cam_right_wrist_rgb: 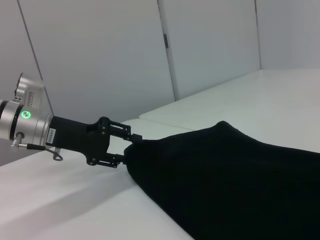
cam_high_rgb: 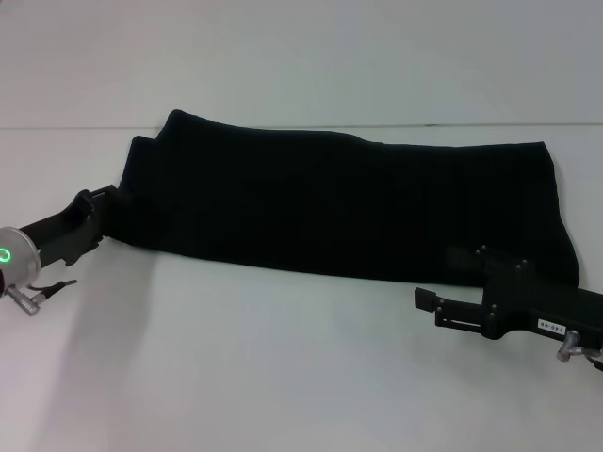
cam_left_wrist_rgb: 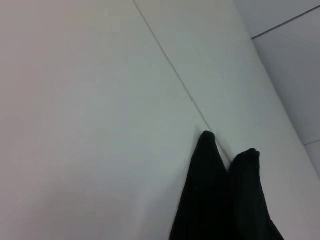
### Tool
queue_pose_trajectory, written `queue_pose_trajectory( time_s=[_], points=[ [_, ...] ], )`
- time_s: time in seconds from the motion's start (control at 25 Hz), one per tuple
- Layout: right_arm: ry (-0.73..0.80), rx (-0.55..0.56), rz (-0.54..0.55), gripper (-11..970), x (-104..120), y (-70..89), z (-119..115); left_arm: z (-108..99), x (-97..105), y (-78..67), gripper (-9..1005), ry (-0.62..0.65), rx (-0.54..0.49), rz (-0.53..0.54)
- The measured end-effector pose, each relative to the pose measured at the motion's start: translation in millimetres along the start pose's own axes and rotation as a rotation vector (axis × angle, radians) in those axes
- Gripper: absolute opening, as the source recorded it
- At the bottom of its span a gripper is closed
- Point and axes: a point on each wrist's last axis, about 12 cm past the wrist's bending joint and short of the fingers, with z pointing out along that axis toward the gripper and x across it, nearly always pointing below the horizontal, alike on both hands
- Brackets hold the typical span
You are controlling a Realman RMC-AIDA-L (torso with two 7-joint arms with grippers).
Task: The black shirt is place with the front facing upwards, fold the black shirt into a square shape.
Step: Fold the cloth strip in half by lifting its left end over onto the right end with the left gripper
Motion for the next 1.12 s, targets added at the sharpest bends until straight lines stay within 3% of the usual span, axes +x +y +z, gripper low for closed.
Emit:
queue_pose_trajectory(
  time_s=[0.44, 0.88, 1.12],
  points=[
    [-0.004, -0.003, -0.002, 947, -1.1, 0.0, 0.2, 2.3, 4.6, 1.2, 241, -0.009, -0.012, 0.046],
    [-0.009, -0.001, 0.001, 947, -1.3, 0.0, 0.3, 1.8, 7.4, 0.4, 28, -0.048, 0.029, 0.051],
    [-0.019, -0.001, 0.003, 947, -2.5, 0.1, 0.7, -3.0, 3.5, 4.3, 24, -0.095, 0.046, 0.035]
  ],
)
